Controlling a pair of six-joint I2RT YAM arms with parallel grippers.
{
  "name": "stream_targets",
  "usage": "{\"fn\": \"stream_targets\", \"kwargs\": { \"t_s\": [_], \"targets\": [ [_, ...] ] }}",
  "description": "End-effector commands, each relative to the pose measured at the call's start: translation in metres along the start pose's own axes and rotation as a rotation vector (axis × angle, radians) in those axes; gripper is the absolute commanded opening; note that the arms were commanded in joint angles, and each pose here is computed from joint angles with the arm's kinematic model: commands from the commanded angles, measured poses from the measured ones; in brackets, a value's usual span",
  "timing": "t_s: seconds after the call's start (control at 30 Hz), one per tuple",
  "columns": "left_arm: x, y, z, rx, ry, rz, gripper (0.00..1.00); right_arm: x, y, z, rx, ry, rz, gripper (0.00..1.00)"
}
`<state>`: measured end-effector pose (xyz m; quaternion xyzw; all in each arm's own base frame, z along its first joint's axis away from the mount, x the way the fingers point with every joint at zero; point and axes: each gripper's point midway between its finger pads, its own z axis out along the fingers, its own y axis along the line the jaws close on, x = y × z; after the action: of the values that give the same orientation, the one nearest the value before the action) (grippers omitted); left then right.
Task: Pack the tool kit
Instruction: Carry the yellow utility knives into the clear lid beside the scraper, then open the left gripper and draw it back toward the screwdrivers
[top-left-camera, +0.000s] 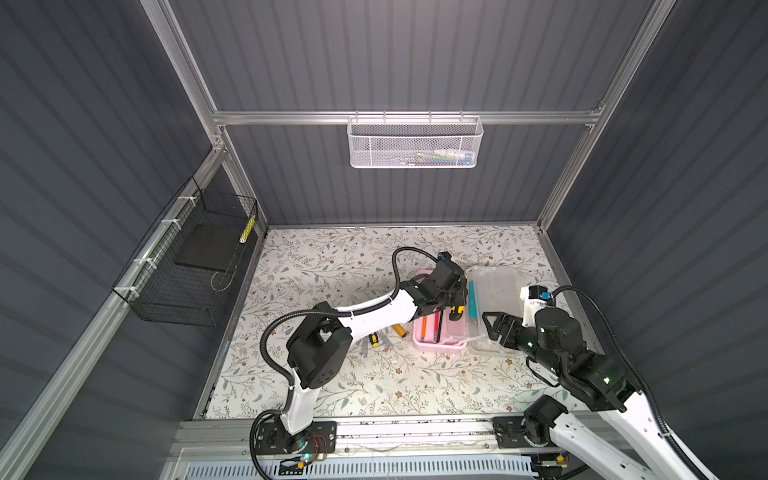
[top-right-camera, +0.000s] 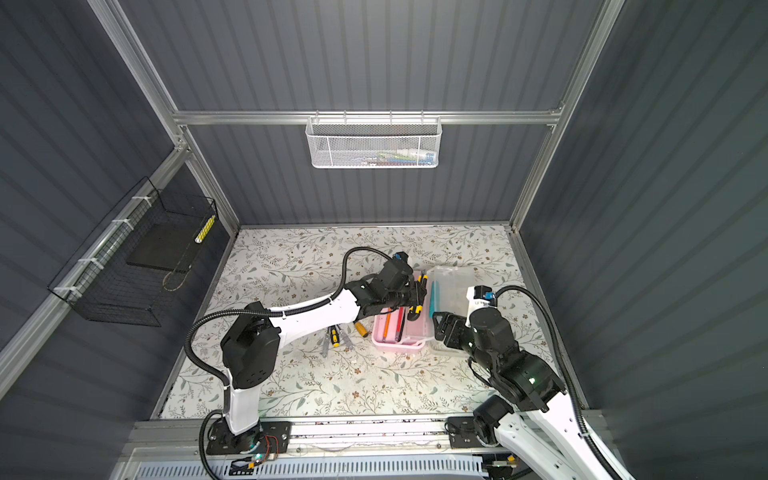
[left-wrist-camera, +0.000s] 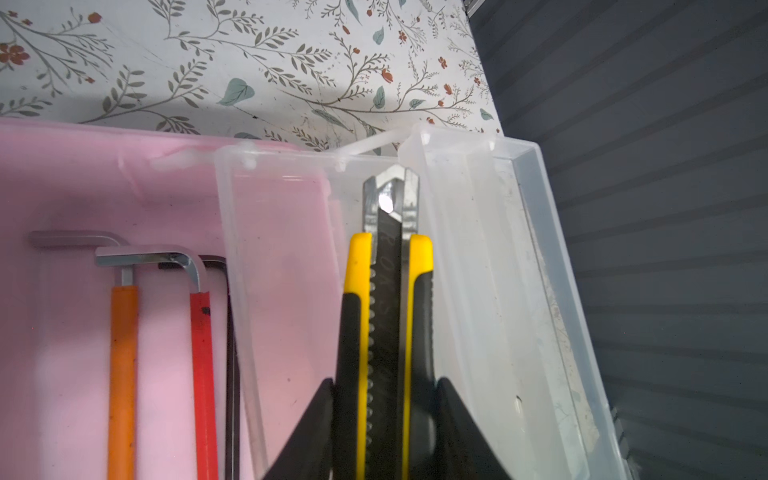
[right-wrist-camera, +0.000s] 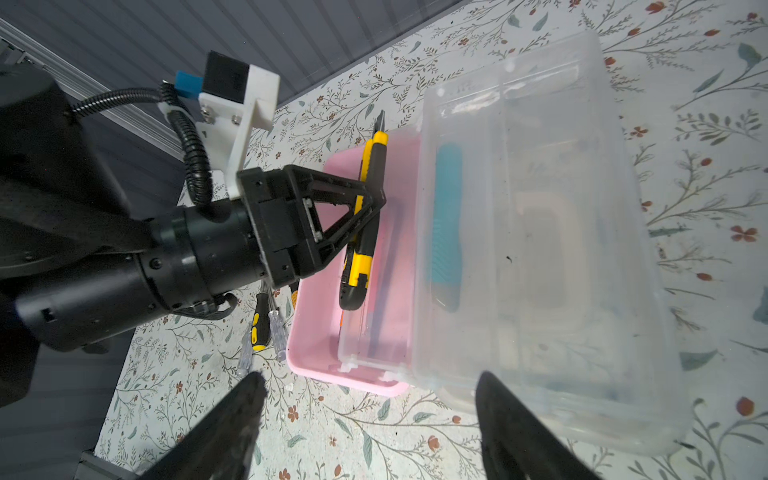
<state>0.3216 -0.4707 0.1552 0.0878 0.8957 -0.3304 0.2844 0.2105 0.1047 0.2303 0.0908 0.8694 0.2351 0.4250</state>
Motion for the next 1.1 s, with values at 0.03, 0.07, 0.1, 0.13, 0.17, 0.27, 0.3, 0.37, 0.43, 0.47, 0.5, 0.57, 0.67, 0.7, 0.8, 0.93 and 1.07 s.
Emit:
{"fn": "stream_targets", "kwargs": {
  "t_s": [0.03,0.07,0.1,0.13,0.17,0.27,0.3,0.37,0.43,0.47,0.5,0.57,0.67,0.7,0.8,0.93,1.07],
  "targets": [
    [-0.002,-0.004,0.016,-0.004,0.003,-0.016,0.18,0.007,-0.010,0.003,0.031,0.010,-0.012,0.80],
    [0.000,-0.002,0.019,-0.011,0.009,-0.019,0.19,0.008,-0.011,0.004,0.034,0.013,-0.010,0.80],
    [0.000,-0.001,0.023,-0.013,0.010,-0.020,0.20,0.009,-0.012,0.005,0.037,0.016,-0.007,0.80],
    [0.001,0.000,0.025,-0.019,0.013,-0.021,0.20,0.010,-0.013,0.006,0.036,0.016,-0.004,0.80],
    [0.001,0.002,0.027,-0.031,0.012,-0.021,0.20,0.010,-0.014,0.006,0.036,0.015,-0.002,0.80],
    [0.003,0.011,0.031,-0.071,0.016,-0.021,0.24,0.013,-0.016,0.008,0.041,0.018,-0.001,0.80],
    [0.004,0.012,0.032,-0.078,0.018,-0.024,0.28,0.014,-0.017,0.008,0.043,0.023,0.000,0.80],
    [0.005,0.015,0.033,-0.087,0.018,-0.025,0.35,0.015,-0.017,0.010,0.038,0.026,-0.001,0.80],
    [0.007,0.016,0.034,-0.088,0.019,-0.032,0.42,0.017,-0.017,0.012,0.038,0.036,0.001,0.80],
    [0.006,0.016,0.035,-0.086,0.019,-0.033,0.44,0.017,-0.016,0.012,0.037,0.040,0.002,0.80],
    [0.006,0.015,0.035,-0.082,0.017,-0.033,0.46,0.018,-0.016,0.013,0.035,0.046,0.004,0.80],
    [0.003,0.012,0.032,-0.070,0.007,-0.030,0.51,0.019,-0.014,0.014,0.027,0.053,0.007,0.80],
    [-0.005,0.007,0.025,-0.056,-0.021,-0.015,0.58,0.019,-0.012,0.014,0.020,0.055,0.003,0.80],
    [-0.008,0.006,0.022,-0.054,-0.031,-0.010,0.61,0.018,-0.012,0.014,0.021,0.055,0.001,0.80],
    [-0.018,-0.003,0.010,-0.041,-0.047,0.014,0.67,0.015,-0.009,0.013,0.021,0.061,-0.007,0.80],
    [-0.031,-0.012,-0.011,-0.028,-0.077,0.054,0.79,0.005,0.000,0.009,0.004,0.047,-0.024,0.80],
    [-0.036,-0.014,-0.043,-0.013,-0.108,0.091,0.99,-0.003,0.005,0.008,0.010,0.051,-0.052,0.80]
  ]
}}
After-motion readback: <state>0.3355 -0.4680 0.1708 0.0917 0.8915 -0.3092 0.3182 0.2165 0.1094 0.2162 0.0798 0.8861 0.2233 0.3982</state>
